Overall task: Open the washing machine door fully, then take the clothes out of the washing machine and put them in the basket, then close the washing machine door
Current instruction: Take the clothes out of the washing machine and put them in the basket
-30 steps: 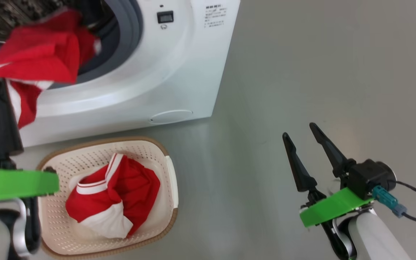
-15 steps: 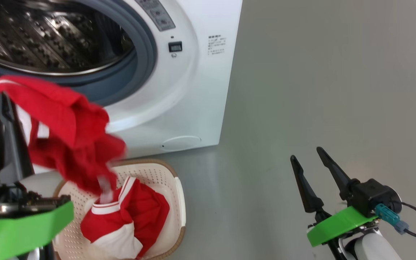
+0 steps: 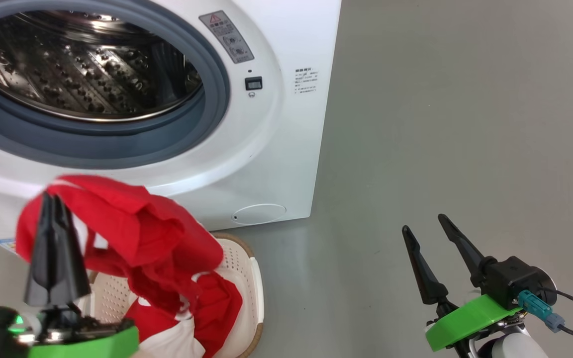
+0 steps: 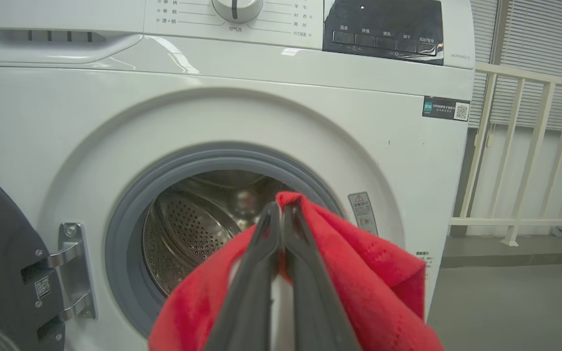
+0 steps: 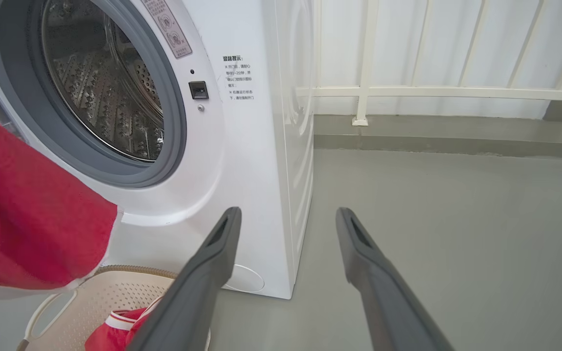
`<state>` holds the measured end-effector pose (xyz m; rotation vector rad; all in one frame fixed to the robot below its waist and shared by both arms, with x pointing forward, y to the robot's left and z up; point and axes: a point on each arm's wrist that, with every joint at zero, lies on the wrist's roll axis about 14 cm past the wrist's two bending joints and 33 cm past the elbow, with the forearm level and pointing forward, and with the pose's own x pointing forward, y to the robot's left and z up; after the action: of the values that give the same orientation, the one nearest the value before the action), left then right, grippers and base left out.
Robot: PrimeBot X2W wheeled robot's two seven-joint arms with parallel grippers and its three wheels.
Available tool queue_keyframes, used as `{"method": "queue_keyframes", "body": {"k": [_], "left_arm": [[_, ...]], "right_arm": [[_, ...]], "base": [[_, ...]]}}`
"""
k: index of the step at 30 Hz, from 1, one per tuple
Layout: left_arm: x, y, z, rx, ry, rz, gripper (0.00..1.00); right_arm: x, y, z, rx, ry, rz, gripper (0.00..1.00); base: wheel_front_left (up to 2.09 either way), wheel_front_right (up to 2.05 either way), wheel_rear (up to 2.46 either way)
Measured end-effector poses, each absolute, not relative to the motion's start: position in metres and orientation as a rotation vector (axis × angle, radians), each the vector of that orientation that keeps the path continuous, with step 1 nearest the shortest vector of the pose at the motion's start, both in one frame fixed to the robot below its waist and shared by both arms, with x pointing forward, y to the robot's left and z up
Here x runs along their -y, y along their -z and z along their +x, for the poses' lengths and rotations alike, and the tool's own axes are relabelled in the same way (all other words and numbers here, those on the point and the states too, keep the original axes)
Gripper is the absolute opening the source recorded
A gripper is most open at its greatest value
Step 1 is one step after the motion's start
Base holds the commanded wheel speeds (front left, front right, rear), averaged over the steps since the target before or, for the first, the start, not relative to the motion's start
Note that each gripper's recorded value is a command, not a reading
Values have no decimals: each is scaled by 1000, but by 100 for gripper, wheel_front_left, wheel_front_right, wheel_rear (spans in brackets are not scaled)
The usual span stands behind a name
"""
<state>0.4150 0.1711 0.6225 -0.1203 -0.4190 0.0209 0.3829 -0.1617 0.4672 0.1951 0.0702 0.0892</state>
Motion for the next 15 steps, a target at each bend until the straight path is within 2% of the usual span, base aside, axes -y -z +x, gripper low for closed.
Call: {"method": "queue_keyframes", "body": {"k": [15], "left_arm": [[-167, -483, 439, 32, -60, -200, 0]], "right_arm": [[164, -452, 395, -108, -80, 194, 100]], "base": [[0, 0, 0]]}}
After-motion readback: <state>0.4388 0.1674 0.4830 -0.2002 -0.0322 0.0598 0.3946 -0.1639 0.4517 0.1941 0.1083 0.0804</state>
